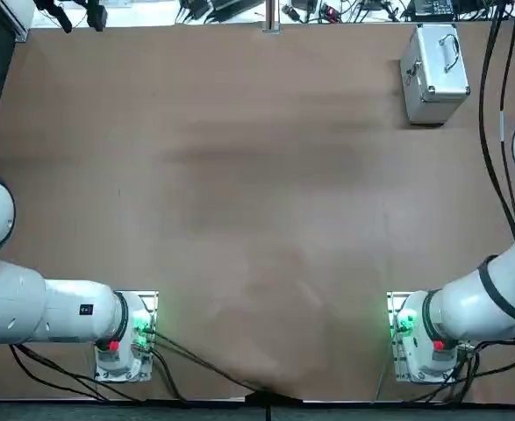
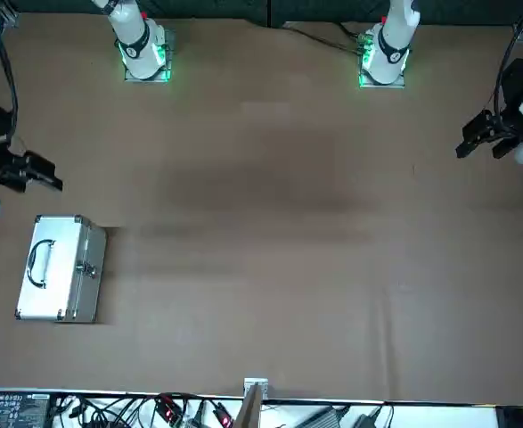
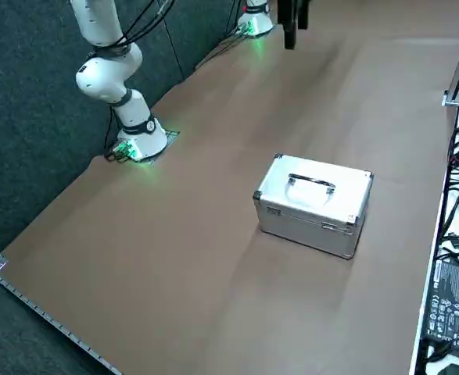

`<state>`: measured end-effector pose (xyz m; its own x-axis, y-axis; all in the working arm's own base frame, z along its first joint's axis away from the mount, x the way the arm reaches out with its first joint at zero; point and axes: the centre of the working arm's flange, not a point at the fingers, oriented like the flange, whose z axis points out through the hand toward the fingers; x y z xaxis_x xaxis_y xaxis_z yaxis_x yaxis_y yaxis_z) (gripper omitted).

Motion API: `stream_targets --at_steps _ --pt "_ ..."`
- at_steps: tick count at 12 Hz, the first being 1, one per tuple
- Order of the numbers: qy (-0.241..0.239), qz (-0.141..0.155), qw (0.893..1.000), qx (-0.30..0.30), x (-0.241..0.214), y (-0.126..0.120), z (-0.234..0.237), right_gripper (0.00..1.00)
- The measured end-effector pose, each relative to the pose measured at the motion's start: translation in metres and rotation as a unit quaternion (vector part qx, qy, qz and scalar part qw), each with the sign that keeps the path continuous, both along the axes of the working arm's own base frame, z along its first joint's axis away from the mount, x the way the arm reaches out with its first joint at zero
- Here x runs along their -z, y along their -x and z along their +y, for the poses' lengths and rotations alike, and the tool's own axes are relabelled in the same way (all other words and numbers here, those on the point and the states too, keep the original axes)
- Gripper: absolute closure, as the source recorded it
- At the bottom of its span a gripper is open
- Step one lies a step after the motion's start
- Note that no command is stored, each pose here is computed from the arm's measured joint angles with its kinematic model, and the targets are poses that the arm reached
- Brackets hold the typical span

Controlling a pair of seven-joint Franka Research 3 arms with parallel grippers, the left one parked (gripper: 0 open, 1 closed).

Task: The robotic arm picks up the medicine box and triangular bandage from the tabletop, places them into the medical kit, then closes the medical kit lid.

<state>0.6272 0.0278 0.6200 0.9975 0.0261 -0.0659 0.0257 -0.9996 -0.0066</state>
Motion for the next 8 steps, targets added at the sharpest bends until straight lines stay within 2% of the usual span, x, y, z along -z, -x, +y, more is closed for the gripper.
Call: stream_targets --at_steps 2,8 --pt "0.002 0.011 1.0 0.01 -0.012 0.015 0.004 0.0" --pt "0.003 0.013 0.999 0.043 -0.017 0.072 -0.03 0.0"
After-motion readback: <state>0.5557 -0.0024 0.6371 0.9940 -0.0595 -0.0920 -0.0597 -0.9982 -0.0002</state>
